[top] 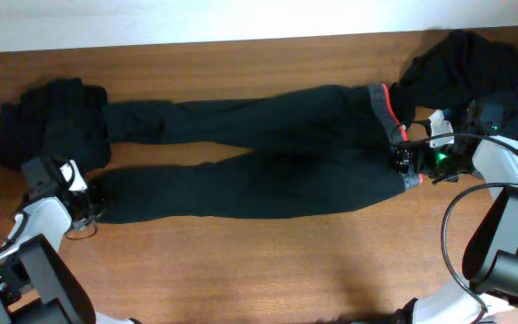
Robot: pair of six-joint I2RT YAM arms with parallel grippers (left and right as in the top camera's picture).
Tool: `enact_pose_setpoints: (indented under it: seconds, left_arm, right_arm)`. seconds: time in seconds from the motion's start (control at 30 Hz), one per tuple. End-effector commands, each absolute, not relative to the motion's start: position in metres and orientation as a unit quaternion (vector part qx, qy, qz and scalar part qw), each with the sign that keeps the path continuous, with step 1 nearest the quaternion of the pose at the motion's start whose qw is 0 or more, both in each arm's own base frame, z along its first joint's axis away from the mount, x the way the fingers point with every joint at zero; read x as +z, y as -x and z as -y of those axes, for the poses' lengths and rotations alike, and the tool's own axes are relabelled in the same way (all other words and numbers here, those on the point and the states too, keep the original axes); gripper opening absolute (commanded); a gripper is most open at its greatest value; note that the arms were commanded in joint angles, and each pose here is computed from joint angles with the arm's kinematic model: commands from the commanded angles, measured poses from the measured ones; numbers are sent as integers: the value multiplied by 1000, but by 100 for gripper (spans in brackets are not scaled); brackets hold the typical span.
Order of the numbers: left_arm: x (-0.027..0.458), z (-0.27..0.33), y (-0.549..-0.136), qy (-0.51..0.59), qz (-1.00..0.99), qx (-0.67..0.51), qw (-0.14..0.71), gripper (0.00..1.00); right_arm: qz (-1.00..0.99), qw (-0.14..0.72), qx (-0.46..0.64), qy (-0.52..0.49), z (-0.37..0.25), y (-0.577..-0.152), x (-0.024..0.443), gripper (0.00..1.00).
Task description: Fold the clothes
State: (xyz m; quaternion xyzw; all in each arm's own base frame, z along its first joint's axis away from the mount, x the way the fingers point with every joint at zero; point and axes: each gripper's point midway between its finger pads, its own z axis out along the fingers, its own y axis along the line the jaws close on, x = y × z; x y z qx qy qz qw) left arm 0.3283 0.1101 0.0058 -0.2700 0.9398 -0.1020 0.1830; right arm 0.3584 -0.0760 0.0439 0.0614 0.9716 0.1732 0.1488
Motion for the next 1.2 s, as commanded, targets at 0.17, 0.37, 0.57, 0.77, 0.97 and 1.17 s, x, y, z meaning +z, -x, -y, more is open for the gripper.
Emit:
enact_pose_setpoints:
  seconds: [0.17,0.37,0.57,0.77,0.97,1.17]
  left_arm:
    - [-21,-69,-281,290,-940,-170,63,60]
    - [-21,-70,-280,291,-940,-166,61,27]
    - [-21,-70,-280,291,-940,-166,62,27]
    - [-21,-71,-280,291,-941,-164,62,23]
    - [-21,-71,-281,291,-941,-163,63,12]
    - [-21,-71,-281,291,-941,-163,63,5]
  right_arm:
    - [-970,158,177,-51,72,-360,49,94]
    - [-971,147,181,-54,71,-358,41,51]
    - [-977,144,146,-65,89,-358,33,72]
    - [-975,142,144,-87,98,-355,30,74]
    - [-976,128,150,-90,94,-346,18,74]
    - [-975,116,166,-95,85,-336,9,69]
